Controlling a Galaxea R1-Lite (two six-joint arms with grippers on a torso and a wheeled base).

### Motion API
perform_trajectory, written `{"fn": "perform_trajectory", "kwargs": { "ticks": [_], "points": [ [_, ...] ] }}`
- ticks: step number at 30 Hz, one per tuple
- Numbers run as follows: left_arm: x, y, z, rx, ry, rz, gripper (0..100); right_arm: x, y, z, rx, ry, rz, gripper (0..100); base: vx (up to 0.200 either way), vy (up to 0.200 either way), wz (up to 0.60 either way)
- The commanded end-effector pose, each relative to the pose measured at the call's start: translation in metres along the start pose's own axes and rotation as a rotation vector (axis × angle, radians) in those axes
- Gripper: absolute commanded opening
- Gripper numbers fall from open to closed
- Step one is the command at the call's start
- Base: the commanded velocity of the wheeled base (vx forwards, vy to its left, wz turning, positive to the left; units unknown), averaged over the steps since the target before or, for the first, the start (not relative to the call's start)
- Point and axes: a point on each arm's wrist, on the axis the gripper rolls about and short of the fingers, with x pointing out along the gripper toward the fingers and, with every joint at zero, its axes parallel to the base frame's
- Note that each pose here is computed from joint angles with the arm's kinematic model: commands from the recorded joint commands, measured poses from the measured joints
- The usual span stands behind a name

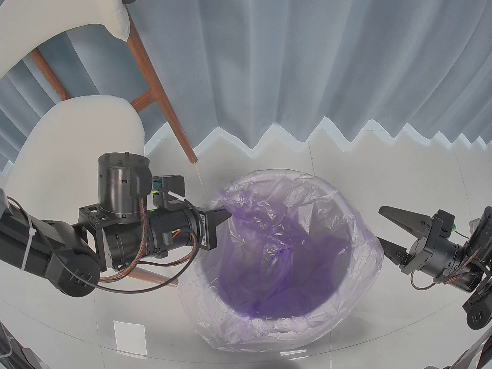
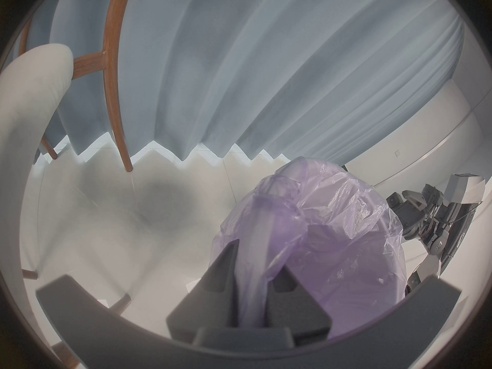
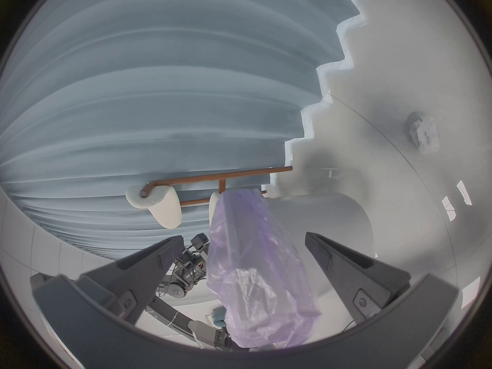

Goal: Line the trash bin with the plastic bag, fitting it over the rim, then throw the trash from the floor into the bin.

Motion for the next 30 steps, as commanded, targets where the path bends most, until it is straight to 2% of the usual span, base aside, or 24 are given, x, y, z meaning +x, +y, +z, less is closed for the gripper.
{"fn": "perform_trajectory", "kwargs": {
  "ticks": [1,5,22,23,30],
  "points": [
    [-0.001,0.0,0.002,0.0,-0.007,0.001,0,0.002,-0.005,-0.001,0.006,0.007,-0.015,100,0.0,0.0,0.0],
    [-0.001,0.001,0.003,-0.002,-0.013,0.003,0,0.002,-0.009,-0.002,0.017,0.012,-0.035,100,0.0,0.0,0.0],
    [0.001,0.0,0.011,0.0,-0.043,0.01,0,0.009,-0.007,-0.014,0.029,0.074,-0.021,100,0.0,0.0,0.0],
    [0.001,0.0,0.011,0.0,-0.043,0.01,0,0.01,-0.009,-0.014,0.028,0.076,-0.027,0,0.0,0.0,0.0],
    [-0.002,-0.001,0.014,-0.016,-0.058,0.017,0,0.009,-0.01,-0.012,0.029,0.059,-0.038,0,0.0,0.0,0.0]
  ]
}}
